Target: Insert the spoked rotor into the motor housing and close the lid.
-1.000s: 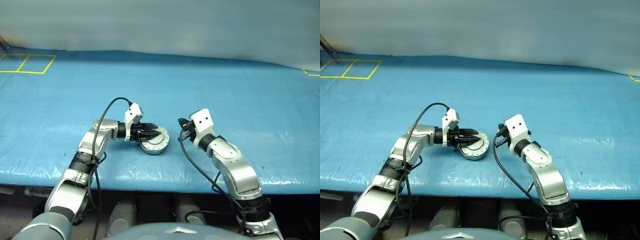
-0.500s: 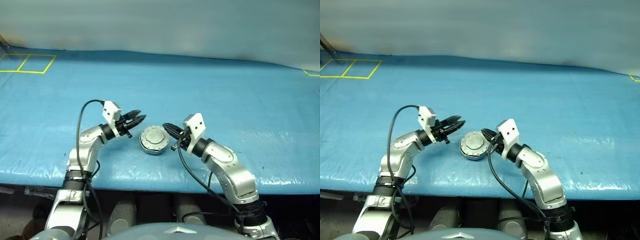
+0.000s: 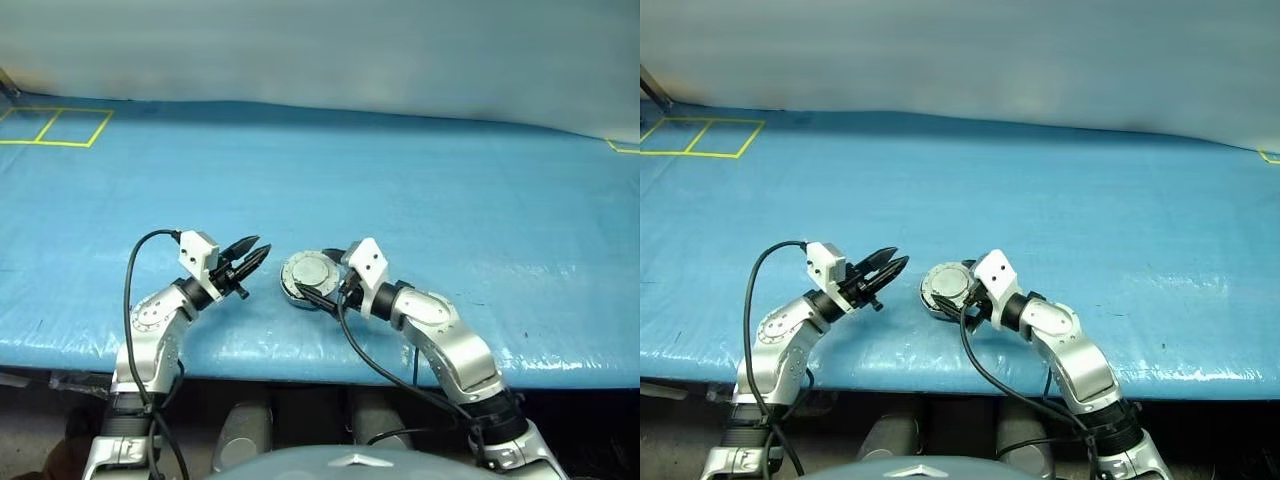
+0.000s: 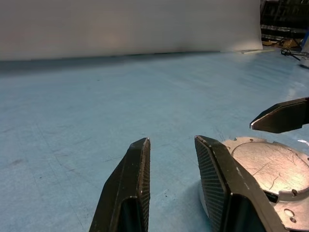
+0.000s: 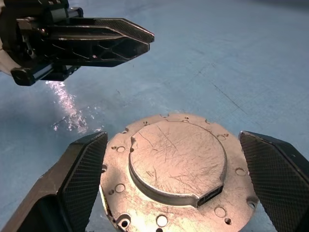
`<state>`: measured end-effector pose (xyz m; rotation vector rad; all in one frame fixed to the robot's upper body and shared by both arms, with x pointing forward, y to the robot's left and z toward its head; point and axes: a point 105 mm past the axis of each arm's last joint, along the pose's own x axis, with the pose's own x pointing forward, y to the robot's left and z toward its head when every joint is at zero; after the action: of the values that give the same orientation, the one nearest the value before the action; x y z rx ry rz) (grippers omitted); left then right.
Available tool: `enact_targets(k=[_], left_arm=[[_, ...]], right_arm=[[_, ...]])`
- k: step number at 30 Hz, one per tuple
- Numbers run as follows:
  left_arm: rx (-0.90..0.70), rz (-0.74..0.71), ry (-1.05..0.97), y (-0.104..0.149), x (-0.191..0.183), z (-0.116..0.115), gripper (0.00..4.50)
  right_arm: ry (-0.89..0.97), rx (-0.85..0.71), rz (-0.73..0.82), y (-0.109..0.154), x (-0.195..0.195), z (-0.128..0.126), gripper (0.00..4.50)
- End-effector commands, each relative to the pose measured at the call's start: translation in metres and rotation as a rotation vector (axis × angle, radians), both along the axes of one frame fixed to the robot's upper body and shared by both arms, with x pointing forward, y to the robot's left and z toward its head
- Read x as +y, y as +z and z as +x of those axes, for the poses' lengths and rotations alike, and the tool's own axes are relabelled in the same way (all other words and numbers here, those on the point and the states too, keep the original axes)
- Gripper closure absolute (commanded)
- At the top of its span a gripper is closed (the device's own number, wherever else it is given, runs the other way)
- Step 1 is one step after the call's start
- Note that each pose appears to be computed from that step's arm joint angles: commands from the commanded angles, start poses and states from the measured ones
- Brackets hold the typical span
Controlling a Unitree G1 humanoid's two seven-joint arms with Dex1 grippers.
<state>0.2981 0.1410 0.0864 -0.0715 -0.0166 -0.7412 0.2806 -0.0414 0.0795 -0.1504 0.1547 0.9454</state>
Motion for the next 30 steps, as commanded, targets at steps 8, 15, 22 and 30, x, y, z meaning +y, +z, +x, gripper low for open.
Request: enact_targets(k=[8, 15, 22, 30], left_arm=[[-0.078, -0.009, -0.022, 0.003, 0.003, -0.013, 2.96], [-0.057, 0.009, -0.086, -0.007, -0.004, -0.021, 2.96], [-0.046, 0.000, -0.100, -0.016, -0.005, -0.027, 2.96], [-0.029, -0.009, -0.110, -0.022, -0.003, -0.032, 2.96]], right_arm=[[0.019, -0.035, -0.034, -0.002, 0.006, 0.003, 0.03], [-0.014, -0.009, 0.005, -0.003, 0.004, 0.006, 0.99], [-0.010, 0.017, -0.014, -0.006, 0.005, 0.006, 1.50], [-0.033, 0.038, -0.058, -0.003, 0.005, 0.008, 1.50]])
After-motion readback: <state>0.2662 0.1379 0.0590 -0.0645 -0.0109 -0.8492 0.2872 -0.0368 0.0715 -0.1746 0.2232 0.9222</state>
